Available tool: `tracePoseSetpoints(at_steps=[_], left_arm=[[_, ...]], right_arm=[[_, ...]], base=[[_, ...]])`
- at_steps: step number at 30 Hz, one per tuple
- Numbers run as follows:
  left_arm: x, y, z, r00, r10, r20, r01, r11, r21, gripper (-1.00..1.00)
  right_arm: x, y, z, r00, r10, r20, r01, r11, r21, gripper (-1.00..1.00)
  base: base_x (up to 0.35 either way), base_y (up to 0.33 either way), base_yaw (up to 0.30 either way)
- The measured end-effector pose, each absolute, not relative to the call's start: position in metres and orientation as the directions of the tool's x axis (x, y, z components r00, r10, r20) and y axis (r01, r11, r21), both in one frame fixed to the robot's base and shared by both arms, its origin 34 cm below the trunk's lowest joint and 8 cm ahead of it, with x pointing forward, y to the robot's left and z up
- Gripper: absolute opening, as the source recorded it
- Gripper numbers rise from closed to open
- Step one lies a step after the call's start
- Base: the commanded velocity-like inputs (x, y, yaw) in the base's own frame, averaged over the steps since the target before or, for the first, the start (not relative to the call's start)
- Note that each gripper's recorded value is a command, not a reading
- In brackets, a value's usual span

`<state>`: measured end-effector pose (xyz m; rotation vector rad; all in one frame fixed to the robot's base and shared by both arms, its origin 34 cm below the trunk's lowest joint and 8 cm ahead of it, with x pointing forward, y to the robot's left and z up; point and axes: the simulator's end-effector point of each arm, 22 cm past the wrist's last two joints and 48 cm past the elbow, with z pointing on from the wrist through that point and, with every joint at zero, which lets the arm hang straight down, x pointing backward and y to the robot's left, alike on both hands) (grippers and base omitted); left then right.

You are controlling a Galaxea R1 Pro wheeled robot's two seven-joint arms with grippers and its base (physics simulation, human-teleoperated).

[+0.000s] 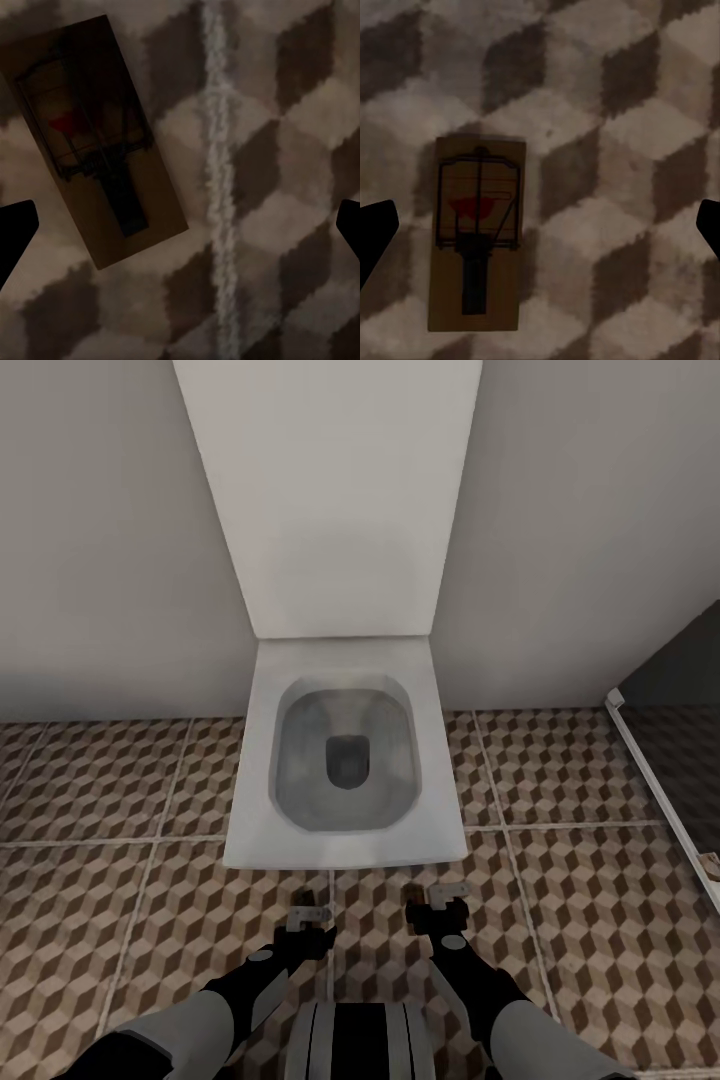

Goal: Take the four mousetraps from the cabinet in the bathroom and place them on the bathroom floor. Make sure all four end up on the same floor surface, and ensure that at least two of them are either under or directly next to the same bathroom sink.

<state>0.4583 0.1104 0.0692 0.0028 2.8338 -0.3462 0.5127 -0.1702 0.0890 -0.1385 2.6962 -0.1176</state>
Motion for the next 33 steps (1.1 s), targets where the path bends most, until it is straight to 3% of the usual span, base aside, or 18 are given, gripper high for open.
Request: tracePoseSetpoints(at_steps=[33], left_arm=[[0.4583,0.1104,0.0692,-0.959,-0.032,-0.281,0.036,0.971,-0.236,1.0]], right_arm=[[0.5127,-0.1705,0.089,-0.9,-0.116,-0.42,-0.079,0.991,-0.105,1.0]], base=[[0.0,0.0,0.0]])
